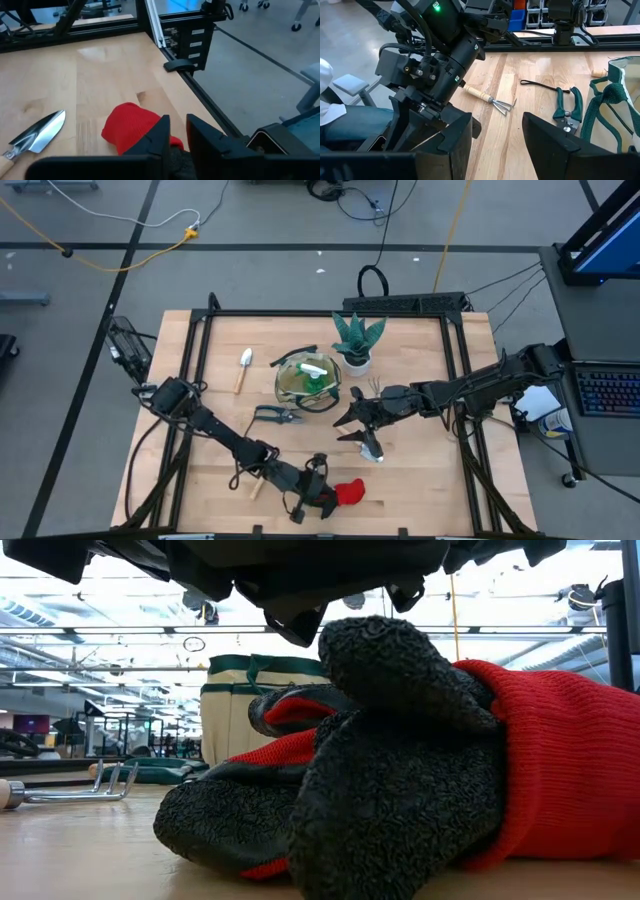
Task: Pick & Place Garden tools in Gardening bag
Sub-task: Put the red gloves into the white gardening bag
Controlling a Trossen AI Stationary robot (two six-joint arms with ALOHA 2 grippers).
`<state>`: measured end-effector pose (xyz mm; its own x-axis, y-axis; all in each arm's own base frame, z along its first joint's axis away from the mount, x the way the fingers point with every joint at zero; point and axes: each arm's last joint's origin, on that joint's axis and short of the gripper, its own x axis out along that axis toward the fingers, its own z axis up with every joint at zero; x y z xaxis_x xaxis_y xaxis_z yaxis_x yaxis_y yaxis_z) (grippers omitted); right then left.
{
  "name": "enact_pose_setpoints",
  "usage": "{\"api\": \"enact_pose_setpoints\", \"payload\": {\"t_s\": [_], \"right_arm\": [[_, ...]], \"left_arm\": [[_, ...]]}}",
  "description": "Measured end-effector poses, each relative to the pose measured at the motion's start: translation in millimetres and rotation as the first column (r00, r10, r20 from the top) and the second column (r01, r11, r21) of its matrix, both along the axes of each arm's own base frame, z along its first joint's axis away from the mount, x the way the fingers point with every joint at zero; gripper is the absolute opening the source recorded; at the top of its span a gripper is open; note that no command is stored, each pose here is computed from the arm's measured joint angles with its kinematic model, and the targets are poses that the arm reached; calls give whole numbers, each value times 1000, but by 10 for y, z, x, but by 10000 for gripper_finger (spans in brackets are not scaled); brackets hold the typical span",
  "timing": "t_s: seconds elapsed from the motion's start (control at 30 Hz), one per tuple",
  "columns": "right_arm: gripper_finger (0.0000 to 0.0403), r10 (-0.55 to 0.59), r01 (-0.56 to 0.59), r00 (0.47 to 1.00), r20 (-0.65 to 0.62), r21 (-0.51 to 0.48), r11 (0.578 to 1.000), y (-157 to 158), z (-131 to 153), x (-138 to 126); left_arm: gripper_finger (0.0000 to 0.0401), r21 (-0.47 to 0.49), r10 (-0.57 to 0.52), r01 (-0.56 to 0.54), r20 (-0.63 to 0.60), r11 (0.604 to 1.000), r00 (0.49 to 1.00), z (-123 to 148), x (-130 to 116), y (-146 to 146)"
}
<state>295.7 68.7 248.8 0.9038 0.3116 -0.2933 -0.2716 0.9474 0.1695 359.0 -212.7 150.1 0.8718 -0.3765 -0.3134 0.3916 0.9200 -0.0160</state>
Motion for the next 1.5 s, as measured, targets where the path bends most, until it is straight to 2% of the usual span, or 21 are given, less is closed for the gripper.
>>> {"api": "enact_pose_setpoints", "payload": {"t_s": [0.13,0.3,0.47,0.6,0.87,1.03,1.17,1.27,1.37,1.43,1.5], "right_arm": [[167,0,0,1000,0,0,1000,0,0,0],[167,0,0,1000,0,0,1000,0,0,0],[167,8,-8,1000,0,-1,1000,21,-1,-5],[167,23,-23,1000,2,-6,1000,62,-1,-15],[167,29,-29,1000,0,-2,1000,83,-1,-20],[167,30,-30,1000,1,-4,1000,84,0,-21],[167,31,-31,1000,2,-6,1000,83,-1,-20],[167,31,-31,1000,1,-6,1000,83,-2,-20],[167,30,-30,1000,1,-7,1000,83,-1,-20],[167,31,-31,1000,1,-7,1000,83,-2,-20],[167,31,-31,1000,-2,-11,999,83,-5,-21]], "left_arm": [[127,1,25,-25,1,1000,1000,-1,15,26],[164,-66,46,-51,-65,997,997,-31,5,29],[163,-17,68,-74,-233,997,970,-184,-75,38],[154,-22,95,-106,-299,994,949,-233,-97,61],[152,15,132,-135,-340,991,931,-278,-100,120],[152,25,121,-118,-285,993,951,-241,-76,109],[159,82,138,-120,-261,989,956,-244,-58,150],[176,77,161,-145,-287,986,944,-262,-36,216],[191,58,136,-124,-334,991,933,-344,-22,247],[194,48,108,-97,-357,994,928,-392,-23,247],[190,28,117,-115,-369,993,922,-450,-8,243]]}}
